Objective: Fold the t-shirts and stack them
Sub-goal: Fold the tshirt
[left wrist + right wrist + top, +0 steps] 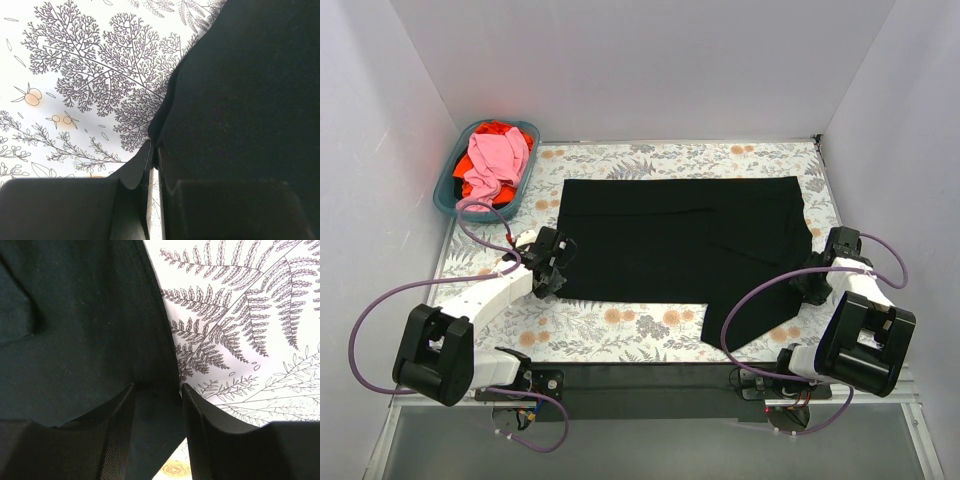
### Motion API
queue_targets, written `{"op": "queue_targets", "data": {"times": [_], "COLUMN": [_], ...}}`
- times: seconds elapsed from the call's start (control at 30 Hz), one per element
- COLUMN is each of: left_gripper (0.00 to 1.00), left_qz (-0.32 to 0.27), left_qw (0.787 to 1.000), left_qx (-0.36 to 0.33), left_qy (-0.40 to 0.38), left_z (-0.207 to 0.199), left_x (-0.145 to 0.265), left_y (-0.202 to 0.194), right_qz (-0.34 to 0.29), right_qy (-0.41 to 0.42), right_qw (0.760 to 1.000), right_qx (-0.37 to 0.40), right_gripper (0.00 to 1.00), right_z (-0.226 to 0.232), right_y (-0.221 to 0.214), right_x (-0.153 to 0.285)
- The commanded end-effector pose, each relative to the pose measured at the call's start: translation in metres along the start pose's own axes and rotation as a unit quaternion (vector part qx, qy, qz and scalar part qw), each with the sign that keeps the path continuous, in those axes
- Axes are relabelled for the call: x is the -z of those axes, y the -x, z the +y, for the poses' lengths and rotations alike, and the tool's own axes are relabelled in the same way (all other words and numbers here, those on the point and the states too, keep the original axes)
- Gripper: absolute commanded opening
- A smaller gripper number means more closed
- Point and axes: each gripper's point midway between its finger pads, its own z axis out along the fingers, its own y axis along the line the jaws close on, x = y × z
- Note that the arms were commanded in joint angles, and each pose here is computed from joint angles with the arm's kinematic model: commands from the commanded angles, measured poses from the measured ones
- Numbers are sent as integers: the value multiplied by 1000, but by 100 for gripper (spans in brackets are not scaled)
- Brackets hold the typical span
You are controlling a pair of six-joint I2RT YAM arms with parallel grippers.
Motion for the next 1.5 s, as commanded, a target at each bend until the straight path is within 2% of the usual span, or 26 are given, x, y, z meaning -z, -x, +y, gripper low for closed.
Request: {"op": "queue_targets", "data": {"times": [0.0, 0.13, 0.23, 0.27, 0.33, 0.4, 0.47, 0.67, 0.9, 1.13, 1.47], "left_gripper": [0, 0, 0, 0, 0, 0, 0, 0, 0, 0, 0], "left_qz": [-28, -30, -31, -32, -37, -39, -38, -61, -49, -37, -36], "left_qw": [1000, 999, 999, 999, 999, 999, 998, 997, 998, 998, 998], "left_qx": [10, 12, 13, 15, 16, 20, 27, 40, 41, 46, 40], "left_qy": [9, 14, 18, 20, 25, 31, 31, 14, 19, 25, 27], "left_z": [7, 8, 10, 11, 14, 18, 19, 14, 18, 14, -18], "left_x": [3, 3, 4, 4, 5, 8, 13, 33, 26, 15, -3], "left_y": [11, 12, 12, 12, 14, 14, 15, 35, 43, 57, 98], "right_qz": [1, -2, 3, 3, 0, -9, -7, -55, -61, -77, -83], "right_qy": [3, -4, -6, -9, -20, -22, -27, -10, 31, 48, 15], "right_qw": [1000, 1000, 1000, 1000, 1000, 1000, 999, 997, 996, 996, 996], "right_qx": [1, -4, -8, -10, -12, -20, -32, -60, -55, 0, 42], "right_gripper": [49, 45, 31, 21, 14, 2, 1, 1, 1, 1, 1], "right_z": [-3, -8, -9, -10, -14, -13, -13, -4, 16, 42, 55], "right_y": [-4, -4, -7, -7, -6, 1, 1, 22, 40, 74, 110], "right_x": [-8, -11, -11, -10, -6, 2, 8, 33, 41, 50, 41]}}
